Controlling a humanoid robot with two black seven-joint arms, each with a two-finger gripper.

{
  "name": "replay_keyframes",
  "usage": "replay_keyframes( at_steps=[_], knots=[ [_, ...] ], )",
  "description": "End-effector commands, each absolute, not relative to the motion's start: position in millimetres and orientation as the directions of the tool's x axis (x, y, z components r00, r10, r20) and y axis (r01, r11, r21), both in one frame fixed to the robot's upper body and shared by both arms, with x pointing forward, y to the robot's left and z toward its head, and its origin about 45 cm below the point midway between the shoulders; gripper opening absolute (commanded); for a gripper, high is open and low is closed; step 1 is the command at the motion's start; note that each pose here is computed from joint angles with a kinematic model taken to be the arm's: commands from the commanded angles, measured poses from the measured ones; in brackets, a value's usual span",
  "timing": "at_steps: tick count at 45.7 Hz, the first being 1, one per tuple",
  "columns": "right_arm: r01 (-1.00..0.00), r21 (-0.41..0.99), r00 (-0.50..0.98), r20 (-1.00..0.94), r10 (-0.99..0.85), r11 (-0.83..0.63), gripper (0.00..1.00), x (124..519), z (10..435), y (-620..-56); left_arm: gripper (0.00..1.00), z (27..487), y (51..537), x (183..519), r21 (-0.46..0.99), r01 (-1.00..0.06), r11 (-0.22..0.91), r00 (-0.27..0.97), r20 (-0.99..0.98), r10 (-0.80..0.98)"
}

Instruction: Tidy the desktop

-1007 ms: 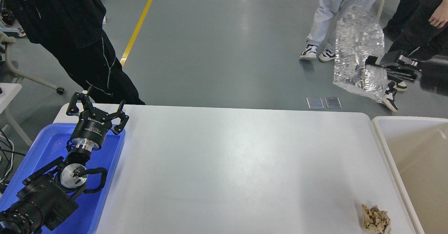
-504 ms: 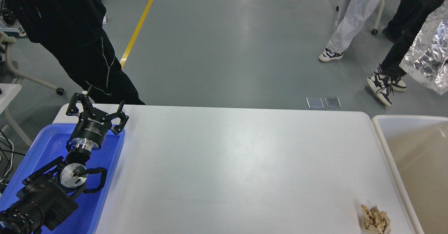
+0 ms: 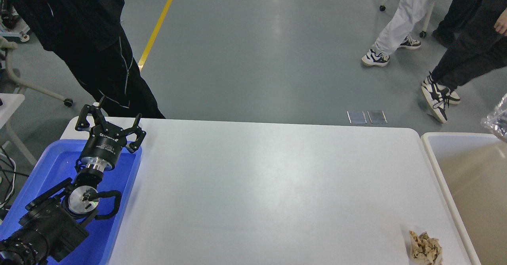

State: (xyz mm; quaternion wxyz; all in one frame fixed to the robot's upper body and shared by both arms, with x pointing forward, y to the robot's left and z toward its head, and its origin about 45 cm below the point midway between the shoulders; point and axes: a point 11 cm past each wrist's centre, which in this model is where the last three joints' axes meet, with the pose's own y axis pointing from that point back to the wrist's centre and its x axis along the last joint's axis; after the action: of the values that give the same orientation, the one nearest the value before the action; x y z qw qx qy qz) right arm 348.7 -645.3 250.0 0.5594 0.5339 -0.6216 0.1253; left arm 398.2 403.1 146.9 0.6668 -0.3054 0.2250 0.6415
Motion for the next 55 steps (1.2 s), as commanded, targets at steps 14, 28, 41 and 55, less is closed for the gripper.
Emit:
replay_keyframes(
  at_steps=[14,28,41,55],
  knots=[
    [-0.551,0.584,0.189,0.783,-0.592,0.597,0.00,293,168,-654,1.00,148,403,399,-0.120,-0.993,-0.009,0.077,-0.691,0.718],
    [-0.555,0.602,0.109,0.737,-0.667,0.574,0.00,291,125,-624,1.00,147,403,398,-0.118,-0.993,-0.010,0.075,-0.692,0.718],
    [-0.552,0.613,0.086,0.716,-0.693,0.565,0.00,286,95,-602,1.00,147,403,398,-0.118,-0.993,-0.010,0.075,-0.692,0.718],
    [-0.556,0.563,0.039,0.752,-0.658,0.611,0.19,286,105,-612,1.00,147,404,398,-0.117,-0.993,-0.011,0.074,-0.691,0.719]
  ],
)
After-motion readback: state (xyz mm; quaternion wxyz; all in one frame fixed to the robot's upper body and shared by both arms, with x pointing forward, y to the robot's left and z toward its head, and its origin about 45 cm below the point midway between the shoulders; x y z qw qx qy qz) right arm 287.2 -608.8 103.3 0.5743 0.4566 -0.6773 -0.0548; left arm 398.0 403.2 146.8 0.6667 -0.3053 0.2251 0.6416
